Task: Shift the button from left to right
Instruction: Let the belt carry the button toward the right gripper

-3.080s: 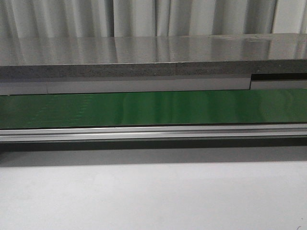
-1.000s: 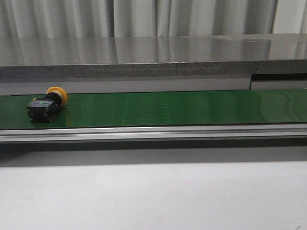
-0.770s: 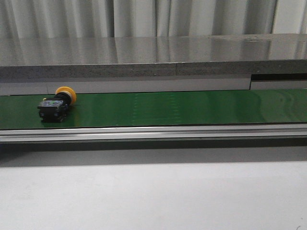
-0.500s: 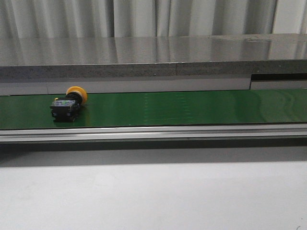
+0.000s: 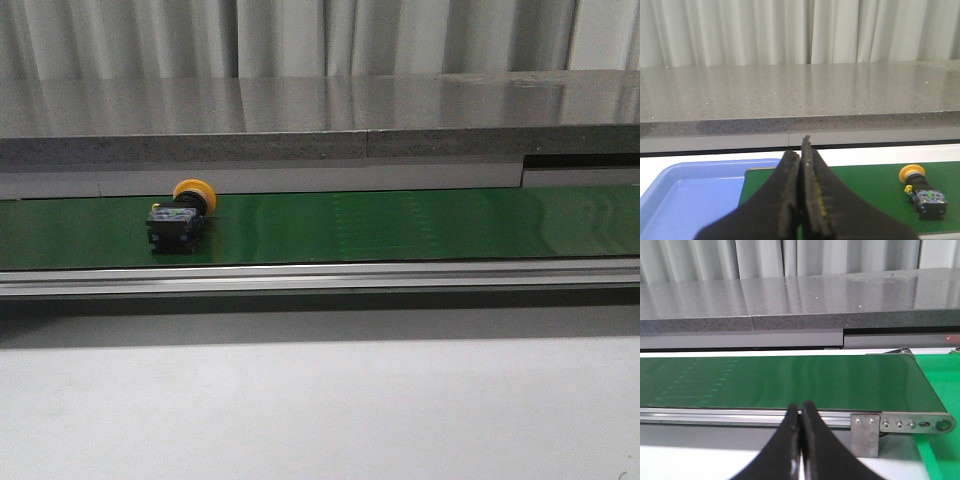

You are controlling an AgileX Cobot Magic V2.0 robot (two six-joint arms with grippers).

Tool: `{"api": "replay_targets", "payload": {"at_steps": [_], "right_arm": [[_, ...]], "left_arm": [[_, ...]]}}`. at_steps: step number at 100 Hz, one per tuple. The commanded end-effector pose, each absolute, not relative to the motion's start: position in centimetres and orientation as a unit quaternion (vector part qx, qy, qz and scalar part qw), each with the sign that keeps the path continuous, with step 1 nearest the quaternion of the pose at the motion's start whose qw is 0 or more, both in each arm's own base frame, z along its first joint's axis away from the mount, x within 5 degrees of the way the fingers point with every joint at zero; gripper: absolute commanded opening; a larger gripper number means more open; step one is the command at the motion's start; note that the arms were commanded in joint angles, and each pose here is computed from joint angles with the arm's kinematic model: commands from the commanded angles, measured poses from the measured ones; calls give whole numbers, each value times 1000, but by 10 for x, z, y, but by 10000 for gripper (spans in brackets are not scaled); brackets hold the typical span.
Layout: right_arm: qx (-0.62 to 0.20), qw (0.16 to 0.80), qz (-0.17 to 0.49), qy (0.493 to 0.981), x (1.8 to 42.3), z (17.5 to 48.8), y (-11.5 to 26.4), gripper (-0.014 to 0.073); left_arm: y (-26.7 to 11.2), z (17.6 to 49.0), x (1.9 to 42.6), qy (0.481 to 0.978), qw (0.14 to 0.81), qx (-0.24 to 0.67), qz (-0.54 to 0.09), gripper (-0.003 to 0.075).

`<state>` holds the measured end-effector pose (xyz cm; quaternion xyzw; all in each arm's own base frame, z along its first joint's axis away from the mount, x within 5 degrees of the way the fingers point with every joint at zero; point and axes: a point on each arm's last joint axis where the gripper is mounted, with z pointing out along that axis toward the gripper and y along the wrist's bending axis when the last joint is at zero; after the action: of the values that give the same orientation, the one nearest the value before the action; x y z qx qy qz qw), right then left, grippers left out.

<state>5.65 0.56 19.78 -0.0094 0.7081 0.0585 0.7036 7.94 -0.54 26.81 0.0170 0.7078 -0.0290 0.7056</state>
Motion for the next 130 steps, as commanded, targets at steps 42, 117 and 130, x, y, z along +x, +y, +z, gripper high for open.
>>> {"api": "replay_targets", "payload": {"at_steps": [42,117,130], "right_arm": [[-2,747,72,661,50,257,5,-66],[-20,477,63,876,141,345,18,-66],[-19,469,63,881,149,342,19,-64]], "left_arm": [[-3,283,79,675,737,4,-29,-20],[-3,283,79,675,737,4,-29,-20],[-3,283,79,675,737,4,-29,-20]]}}
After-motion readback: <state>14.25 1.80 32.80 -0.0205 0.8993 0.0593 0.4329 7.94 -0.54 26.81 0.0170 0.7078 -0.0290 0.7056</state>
